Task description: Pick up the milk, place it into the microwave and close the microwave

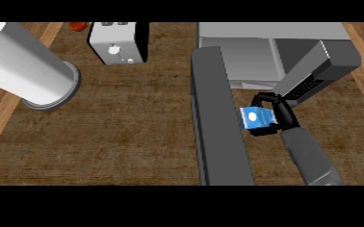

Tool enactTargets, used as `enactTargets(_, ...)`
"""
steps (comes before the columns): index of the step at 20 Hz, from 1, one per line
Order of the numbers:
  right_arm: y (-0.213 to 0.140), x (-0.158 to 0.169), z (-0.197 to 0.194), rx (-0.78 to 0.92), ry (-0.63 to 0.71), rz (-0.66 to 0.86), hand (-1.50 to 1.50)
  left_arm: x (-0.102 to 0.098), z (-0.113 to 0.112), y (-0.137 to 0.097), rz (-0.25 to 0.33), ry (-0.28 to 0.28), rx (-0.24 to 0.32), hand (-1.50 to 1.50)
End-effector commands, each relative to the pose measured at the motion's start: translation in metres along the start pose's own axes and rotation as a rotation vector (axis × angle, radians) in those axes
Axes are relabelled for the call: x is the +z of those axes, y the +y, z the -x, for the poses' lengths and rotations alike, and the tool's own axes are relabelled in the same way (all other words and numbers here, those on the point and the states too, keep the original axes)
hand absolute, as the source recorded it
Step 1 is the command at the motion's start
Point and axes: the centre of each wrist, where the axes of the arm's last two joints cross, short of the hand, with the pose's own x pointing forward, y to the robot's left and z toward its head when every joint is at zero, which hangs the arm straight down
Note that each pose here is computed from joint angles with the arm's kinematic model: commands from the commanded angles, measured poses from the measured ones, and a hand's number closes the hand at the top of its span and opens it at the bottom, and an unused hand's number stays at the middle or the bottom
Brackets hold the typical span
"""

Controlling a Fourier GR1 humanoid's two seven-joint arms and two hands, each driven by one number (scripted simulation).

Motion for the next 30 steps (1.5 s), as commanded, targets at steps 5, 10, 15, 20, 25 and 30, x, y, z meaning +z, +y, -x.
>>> enactTargets(5,0.013,-0.042,-0.024,0.074,-0.087,0.055,1.5,0.009,0.005,0.013,-0.017,0.005,-0.008,-1.5)
enactTargets(10,0.013,-0.092,-0.05,0.039,-0.066,0.062,1.5,0.0,0.003,0.025,-0.016,0.021,-0.015,-1.5)
enactTargets(15,-0.031,-0.124,-0.06,0.052,0.011,0.019,1.5,-0.002,0.008,0.025,-0.023,0.025,-0.027,-1.5)
enactTargets(20,-0.014,-0.162,-0.085,0.177,0.032,0.087,1.5,-0.006,0.015,0.032,-0.012,0.023,-0.015,-1.5)
enactTargets(25,-0.012,-0.158,-0.078,0.277,0.098,0.146,1.5,-0.013,0.023,0.039,0.017,0.056,-0.008,-1.5)
enactTargets(30,-0.029,-0.158,-0.077,0.287,0.205,0.338,1.5,-0.027,0.023,0.042,0.048,0.029,0.009,-1.5)
